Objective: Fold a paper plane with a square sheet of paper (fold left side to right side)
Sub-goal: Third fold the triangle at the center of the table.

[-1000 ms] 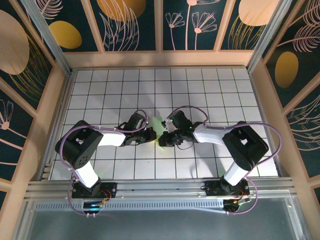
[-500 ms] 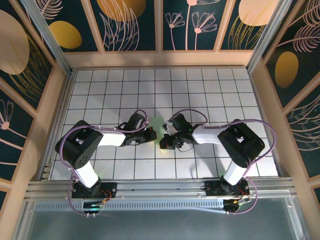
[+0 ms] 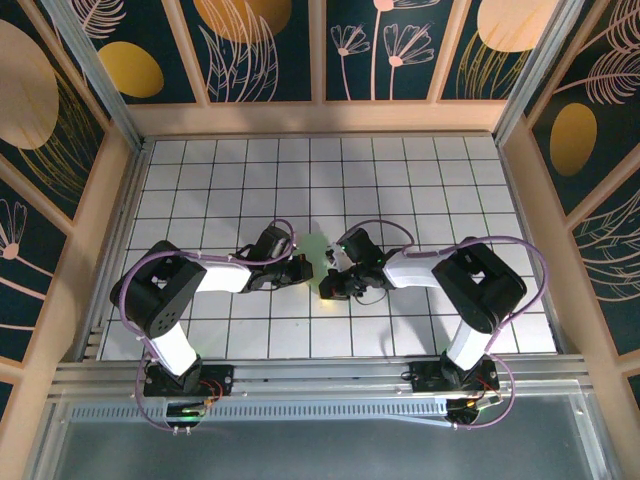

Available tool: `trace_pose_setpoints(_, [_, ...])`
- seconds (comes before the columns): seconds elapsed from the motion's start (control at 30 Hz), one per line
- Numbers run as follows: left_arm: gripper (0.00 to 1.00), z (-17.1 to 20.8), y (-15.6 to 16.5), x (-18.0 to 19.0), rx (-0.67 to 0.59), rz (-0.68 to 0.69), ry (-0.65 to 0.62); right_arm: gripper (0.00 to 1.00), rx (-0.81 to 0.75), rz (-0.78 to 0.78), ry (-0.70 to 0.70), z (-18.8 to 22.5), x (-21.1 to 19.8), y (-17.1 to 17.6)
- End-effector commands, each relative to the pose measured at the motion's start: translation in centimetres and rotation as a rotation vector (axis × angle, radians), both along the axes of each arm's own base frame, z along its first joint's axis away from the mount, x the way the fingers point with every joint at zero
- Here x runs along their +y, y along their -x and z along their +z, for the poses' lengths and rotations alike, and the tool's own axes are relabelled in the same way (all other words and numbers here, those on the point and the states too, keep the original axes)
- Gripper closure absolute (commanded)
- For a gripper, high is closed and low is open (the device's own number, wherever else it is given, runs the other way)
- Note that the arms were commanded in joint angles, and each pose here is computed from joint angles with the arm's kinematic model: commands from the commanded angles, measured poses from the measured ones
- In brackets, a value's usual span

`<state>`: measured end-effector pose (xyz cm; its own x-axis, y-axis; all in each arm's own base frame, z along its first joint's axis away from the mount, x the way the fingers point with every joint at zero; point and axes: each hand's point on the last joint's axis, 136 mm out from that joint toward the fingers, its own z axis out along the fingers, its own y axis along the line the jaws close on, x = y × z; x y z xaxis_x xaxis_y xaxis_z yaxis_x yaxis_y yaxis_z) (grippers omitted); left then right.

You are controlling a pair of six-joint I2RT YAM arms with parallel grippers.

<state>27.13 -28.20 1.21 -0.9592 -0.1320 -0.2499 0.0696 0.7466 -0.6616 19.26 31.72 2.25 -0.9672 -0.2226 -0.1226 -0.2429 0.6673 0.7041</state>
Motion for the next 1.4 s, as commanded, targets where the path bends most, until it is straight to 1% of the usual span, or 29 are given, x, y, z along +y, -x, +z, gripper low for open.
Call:
trace_pose_setpoints(0.0, [0.98,-3.3,1.5,2.2,0.082,0.038,-0.114,1.00,0.028,-0.002,0.036,-1.2,-0.6,0.6])
trace_pose_setpoints(0.47, [0.98,-3.5,1.5,2.3,0.085,0.040,-0.124,1.00,0.055,-0.004,0.102,-2.5,-1.7,1.1])
trace_pose_setpoints(0.6, [0.98,-3.5,1.4,2.3,0.086,0.042,-0.124,1.00,0.071,0.010,0.129,-2.9,-2.4,1.8])
trace_pose_setpoints(0.77, [0.98,-3.5,1.4,2.3,0.085,0.042,-0.126,1.00,0.093,0.022,0.115,-2.8,-2.9,3.0])
trace_pose_setpoints(0.87, [0.98,-3.5,1.4,2.3,0.085,0.042,-0.127,1.00,0.120,0.037,0.063,-2.3,-2.9,3.9])
trace_pose_setpoints(0.97, [0.98,-3.4,1.3,2.3,0.082,0.040,-0.127,1.00,0.114,0.042,0.054,-1.6,-3.2,4.0])
trace_pose_setpoints(1.23, [0.98,-2.9,1.0,2.0,0.071,0.041,-0.117,1.00,-0.013,0.046,-0.038,3.6,-2.3,1.8])
trace_pose_setpoints(1.37, [0.98,-2.9,1.1,2.0,0.072,0.040,-0.113,1.00,-0.048,0.025,-0.082,4.5,-1.2,0.6])
